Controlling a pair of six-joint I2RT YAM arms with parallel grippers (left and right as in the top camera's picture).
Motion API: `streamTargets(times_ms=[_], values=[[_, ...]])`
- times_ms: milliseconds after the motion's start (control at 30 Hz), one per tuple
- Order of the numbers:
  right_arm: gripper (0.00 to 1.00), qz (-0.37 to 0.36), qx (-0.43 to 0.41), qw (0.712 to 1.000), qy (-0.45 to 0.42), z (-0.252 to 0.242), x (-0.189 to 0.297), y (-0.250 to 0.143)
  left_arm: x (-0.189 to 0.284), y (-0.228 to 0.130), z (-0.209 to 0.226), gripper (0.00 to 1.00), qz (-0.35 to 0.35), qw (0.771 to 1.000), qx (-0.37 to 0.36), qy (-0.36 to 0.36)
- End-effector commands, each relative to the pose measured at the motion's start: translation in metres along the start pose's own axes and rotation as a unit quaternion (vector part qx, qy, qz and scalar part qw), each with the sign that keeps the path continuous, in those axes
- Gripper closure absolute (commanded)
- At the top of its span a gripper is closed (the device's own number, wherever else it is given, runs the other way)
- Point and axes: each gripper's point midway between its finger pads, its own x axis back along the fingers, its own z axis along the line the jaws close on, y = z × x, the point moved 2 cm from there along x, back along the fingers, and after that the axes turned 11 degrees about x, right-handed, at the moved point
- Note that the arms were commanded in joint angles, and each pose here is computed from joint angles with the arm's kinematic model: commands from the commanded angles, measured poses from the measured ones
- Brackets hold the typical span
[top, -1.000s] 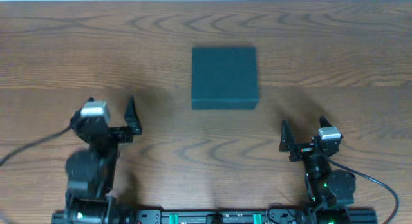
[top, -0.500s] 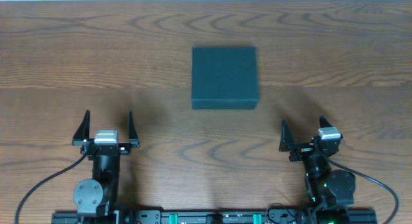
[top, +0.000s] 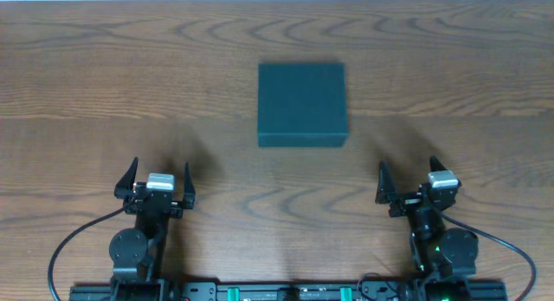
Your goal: Pack container
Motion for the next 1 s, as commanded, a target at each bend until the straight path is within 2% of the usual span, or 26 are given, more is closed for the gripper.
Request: streamTargets(times_ms=[0,67,967], values=[[0.01,0.001,0.006,1.000,0.000,-0.0005,0.0002,-0.0009,0.0002,-0.0144,-0.0006,0.05,0.028,0.998,0.052,-0.002],[0.01,0.001,0.006,1.000,0.000,-0.0005,0.0002,-0.0009,0.0002,-0.0144,-0.0006,0.05,0.028,0.996,0.088,-0.001],[0.01,0.001,0.006,1.000,0.000,-0.0005,0.0002,-0.0009,0.0001,-0.0146,0.0012,0.05,0.028,0.996,0.088,0.005]])
